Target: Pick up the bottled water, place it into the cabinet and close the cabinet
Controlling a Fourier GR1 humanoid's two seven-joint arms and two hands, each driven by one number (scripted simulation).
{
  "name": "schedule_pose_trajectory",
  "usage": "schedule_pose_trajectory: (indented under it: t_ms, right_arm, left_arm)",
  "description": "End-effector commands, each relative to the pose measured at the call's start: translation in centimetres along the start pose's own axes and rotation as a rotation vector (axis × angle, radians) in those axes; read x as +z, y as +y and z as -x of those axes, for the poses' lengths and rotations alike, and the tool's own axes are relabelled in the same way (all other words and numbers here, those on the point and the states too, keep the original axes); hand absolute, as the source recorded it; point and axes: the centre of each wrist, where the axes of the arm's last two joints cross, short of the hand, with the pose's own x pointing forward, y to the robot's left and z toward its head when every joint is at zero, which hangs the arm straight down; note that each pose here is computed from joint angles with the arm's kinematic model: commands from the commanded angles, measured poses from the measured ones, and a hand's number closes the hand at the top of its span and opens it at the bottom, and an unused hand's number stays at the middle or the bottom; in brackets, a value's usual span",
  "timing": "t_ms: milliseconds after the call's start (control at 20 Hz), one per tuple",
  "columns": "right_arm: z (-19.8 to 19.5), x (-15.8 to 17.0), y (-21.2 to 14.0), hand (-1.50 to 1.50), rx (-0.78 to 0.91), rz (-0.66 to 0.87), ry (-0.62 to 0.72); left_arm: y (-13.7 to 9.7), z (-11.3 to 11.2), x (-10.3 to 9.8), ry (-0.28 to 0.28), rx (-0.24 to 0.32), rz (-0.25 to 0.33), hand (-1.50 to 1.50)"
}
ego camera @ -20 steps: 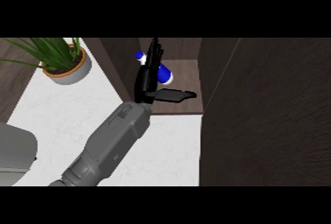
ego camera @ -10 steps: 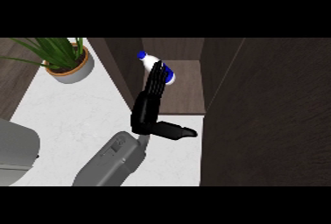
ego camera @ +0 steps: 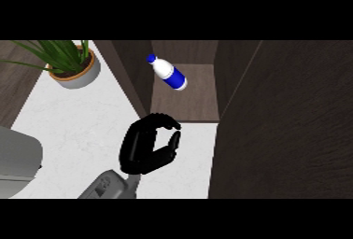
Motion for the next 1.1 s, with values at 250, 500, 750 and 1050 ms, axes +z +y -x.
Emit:
schedule_pose_trajectory:
  t_ms: [250, 500, 750, 1050]
  right_arm:
    - [-4.7, -0.6, 1.5, 1.50, 0.113, -0.295, -0.042]
    - [-5.6, -0.9, 2.3, 1.50, 0.100, -0.356, -0.061]
    - [-5.5, -1.5, 3.6, 1.50, 0.045, -0.509, -0.034]
    - [-5.1, -2.6, 4.4, 1.50, 0.075, -0.601, -0.037]
  left_arm:
    - [4.4, -4.3, 5.7, -0.020, -0.032, -0.079, -1.50]
    - [7.0, -7.4, 7.1, -0.042, -0.009, -0.135, -1.50]
    - [8.7, -8.7, 9.4, -0.045, 0.041, -0.178, -1.50]
    - [9.8, -10.7, 9.9, -0.054, 0.035, -0.201, -1.50]
